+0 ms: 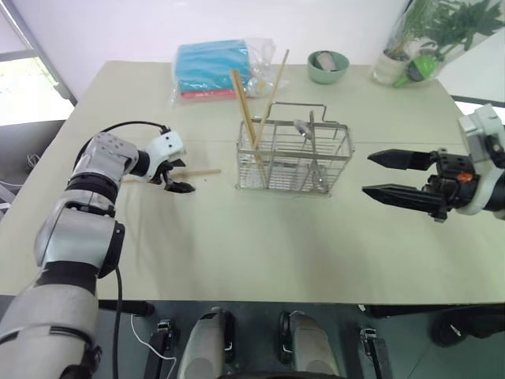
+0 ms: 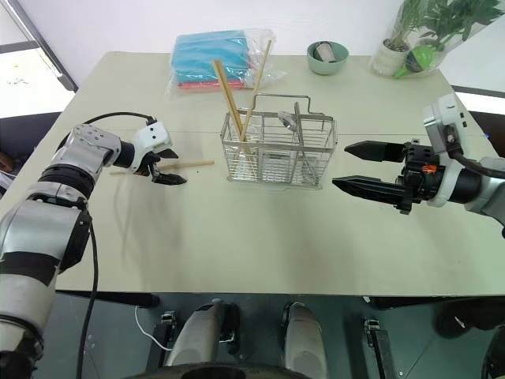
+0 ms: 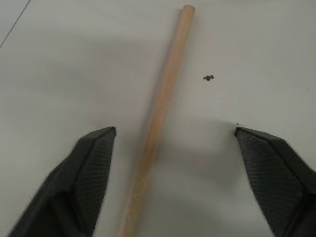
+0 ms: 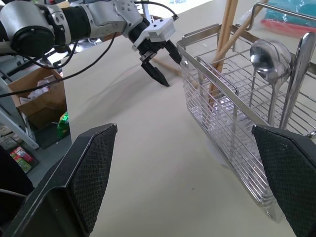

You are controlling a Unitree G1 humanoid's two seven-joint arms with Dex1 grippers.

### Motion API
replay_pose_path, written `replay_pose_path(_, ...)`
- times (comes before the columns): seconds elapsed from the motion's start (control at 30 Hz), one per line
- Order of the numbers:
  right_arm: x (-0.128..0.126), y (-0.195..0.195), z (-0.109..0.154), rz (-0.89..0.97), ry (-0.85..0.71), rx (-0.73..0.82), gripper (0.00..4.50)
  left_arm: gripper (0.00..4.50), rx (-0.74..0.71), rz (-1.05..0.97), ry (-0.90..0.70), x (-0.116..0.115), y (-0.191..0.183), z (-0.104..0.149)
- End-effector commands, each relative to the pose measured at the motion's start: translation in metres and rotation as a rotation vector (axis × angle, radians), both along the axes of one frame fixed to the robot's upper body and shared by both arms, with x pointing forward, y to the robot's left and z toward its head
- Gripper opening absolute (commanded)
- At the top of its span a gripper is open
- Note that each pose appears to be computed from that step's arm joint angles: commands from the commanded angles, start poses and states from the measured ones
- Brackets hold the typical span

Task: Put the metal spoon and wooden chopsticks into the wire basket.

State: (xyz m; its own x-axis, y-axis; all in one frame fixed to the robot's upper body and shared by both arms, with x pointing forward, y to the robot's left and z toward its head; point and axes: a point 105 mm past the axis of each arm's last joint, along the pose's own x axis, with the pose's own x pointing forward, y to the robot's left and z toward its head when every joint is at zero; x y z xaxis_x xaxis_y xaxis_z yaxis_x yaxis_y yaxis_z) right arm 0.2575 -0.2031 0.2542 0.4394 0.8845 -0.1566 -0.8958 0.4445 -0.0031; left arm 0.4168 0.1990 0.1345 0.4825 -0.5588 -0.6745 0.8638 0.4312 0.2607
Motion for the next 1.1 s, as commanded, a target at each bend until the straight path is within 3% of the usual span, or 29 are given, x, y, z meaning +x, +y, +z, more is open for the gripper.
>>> replay_pose_path(0.03,-0.006,-0.001,0.014,-0.001,-0.055,-0.004,4.50,2.18,0.021,0.015,0.015,0.000,0.002,-0.004)
replay_pose_path(0.17,-0.008,-0.002,0.012,-0.002,-0.051,-0.014,4.50,0.10,0.014,0.011,0.018,0.000,0.000,-0.004)
replay_pose_path(0.37,-0.006,-0.002,0.012,-0.002,-0.058,-0.015,4.50,0.04,-0.015,0.009,0.004,0.001,-0.002,0.003)
replay_pose_path(0.5,-0.004,-0.001,0.012,-0.005,-0.070,-0.016,4.50,0.04,-0.117,0.042,-0.088,0.008,0.000,0.028)
replay_pose_path(0.63,-0.004,-0.003,0.012,-0.008,-0.075,-0.016,4.50,0.04,-0.396,0.150,-0.338,0.026,0.001,0.099)
replay_pose_path(0.73,-0.002,-0.005,0.011,-0.014,-0.080,-0.015,4.50,0.04,-0.875,0.295,-0.622,0.030,0.005,0.213)
replay_pose_path(0.8,-0.001,-0.004,0.011,-0.012,-0.083,-0.011,4.50,0.04,-1.142,0.330,-0.681,0.022,0.006,0.261)
replay_pose_path(0.97,-0.001,-0.002,0.011,0.002,-0.084,-0.005,4.50,0.04,-1.537,0.302,-0.676,0.004,-0.015,0.317)
replay_pose_path(1.1,0.000,-0.002,0.012,0.001,-0.089,0.002,4.50,0.04,-1.601,0.235,-0.693,-0.006,-0.052,0.326)
